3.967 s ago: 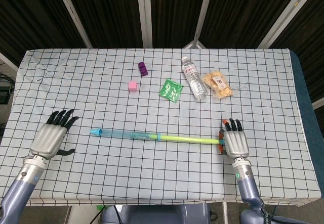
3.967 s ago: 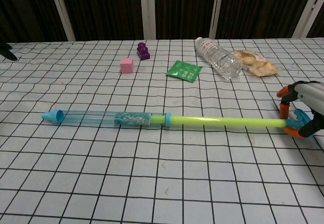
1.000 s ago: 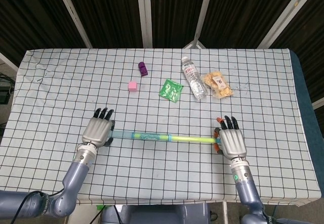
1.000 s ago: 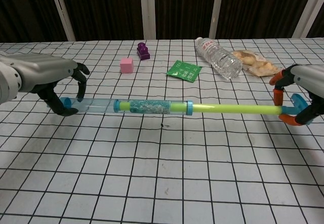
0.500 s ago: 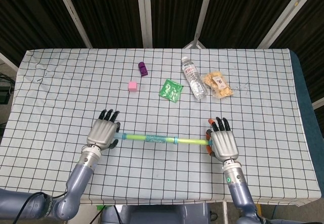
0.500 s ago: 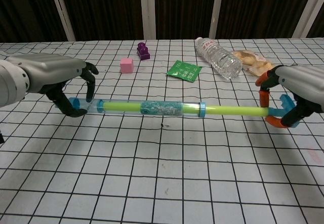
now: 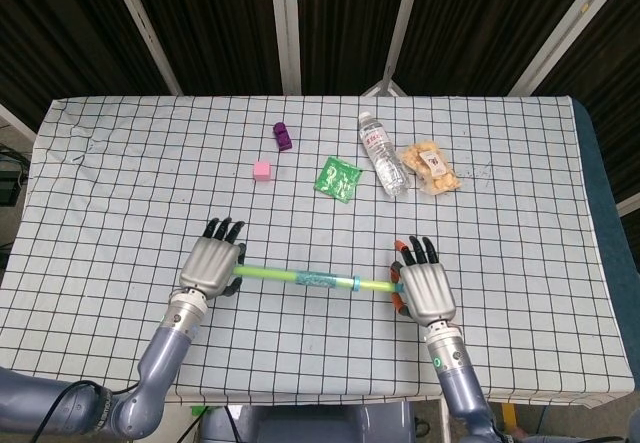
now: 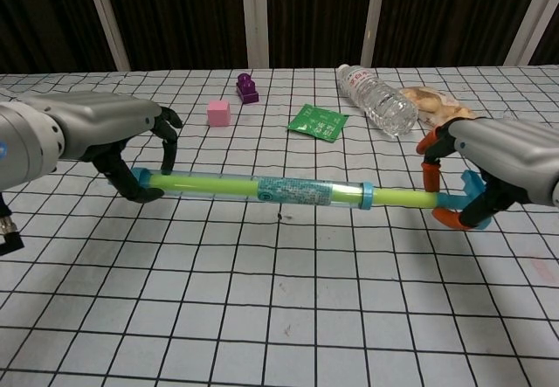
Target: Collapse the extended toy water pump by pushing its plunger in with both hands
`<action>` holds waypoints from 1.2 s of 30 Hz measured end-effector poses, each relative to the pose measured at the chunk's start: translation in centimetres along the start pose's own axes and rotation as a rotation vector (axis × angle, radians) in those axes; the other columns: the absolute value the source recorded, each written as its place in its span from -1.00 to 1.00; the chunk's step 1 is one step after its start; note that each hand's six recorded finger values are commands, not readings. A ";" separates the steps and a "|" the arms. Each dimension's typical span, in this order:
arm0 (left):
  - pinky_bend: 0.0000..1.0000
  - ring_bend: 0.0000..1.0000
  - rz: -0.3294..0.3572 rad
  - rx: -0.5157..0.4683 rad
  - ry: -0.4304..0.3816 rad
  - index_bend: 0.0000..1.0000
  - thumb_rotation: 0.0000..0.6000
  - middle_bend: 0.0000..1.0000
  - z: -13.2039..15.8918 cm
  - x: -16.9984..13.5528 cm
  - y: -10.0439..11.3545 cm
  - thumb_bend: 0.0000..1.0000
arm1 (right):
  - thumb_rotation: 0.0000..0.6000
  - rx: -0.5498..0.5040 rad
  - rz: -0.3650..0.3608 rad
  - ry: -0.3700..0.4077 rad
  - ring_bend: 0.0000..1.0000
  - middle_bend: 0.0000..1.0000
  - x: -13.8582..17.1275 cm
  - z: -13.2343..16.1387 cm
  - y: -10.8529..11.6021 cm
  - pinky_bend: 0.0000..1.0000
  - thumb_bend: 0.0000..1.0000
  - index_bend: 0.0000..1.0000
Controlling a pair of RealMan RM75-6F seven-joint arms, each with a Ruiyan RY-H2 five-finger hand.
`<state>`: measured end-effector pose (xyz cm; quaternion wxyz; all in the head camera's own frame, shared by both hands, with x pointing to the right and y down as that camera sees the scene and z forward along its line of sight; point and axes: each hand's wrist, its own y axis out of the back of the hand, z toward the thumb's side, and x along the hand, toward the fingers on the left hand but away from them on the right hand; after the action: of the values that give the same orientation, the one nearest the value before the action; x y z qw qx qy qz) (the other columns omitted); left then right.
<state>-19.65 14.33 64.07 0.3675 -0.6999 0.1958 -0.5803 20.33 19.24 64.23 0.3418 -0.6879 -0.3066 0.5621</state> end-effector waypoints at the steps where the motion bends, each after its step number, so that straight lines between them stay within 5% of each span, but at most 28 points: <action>1: -1.00 -1.00 -0.001 -0.001 -0.001 0.14 1.00 -0.88 0.1 0.0 0.0 0.04 | 1.00 -0.001 0.000 0.003 -1.00 -0.61 0.0 0.2 0.0 -1.00 -0.02 0.30; 18: -1.00 -1.00 -0.006 -0.015 -0.010 0.11 1.00 -0.90 0.7 -0.2 -0.2 0.04 | 1.00 0.002 -0.001 0.025 -1.00 -0.61 0.1 1.7 0.0 -1.00 -0.02 0.26; 21: -1.00 -1.00 -0.006 -0.015 -0.010 -0.02 1.00 -0.95 0.6 -0.3 -0.2 -0.01 | 1.00 0.007 -0.001 0.022 -1.00 -0.64 0.1 1.5 -0.1 -1.00 -0.02 -0.09; 26: -1.00 -1.00 -0.012 -0.017 -0.004 -0.36 1.00 -1.00 0.3 -0.5 -0.2 -0.44 | 1.00 0.016 0.007 0.003 -1.00 -0.99 0.1 0.8 -0.1 -1.00 -0.02 -0.97; 31: -1.00 -1.00 -0.021 -0.024 0.006 -0.71 1.00 -1.00 -0.3 -0.7 -0.1 -0.66 | 1.00 0.037 0.008 -0.024 -1.00 -1.00 -0.1 -0.3 0.1 -1.00 -0.05 -1.00; 36: -1.00 -1.00 -0.026 -0.038 0.016 -0.75 1.00 -1.00 -1.0 -0.9 -0.1 -0.67 | 1.00 0.046 0.007 -0.052 -1.00 -1.00 0.0 -1.4 0.4 -1.00 -0.12 -1.00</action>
<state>-20.84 14.75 63.55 0.3453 -0.7043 0.2006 -0.5869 21.74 18.85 64.07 0.3473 -0.6663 -0.2999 0.5878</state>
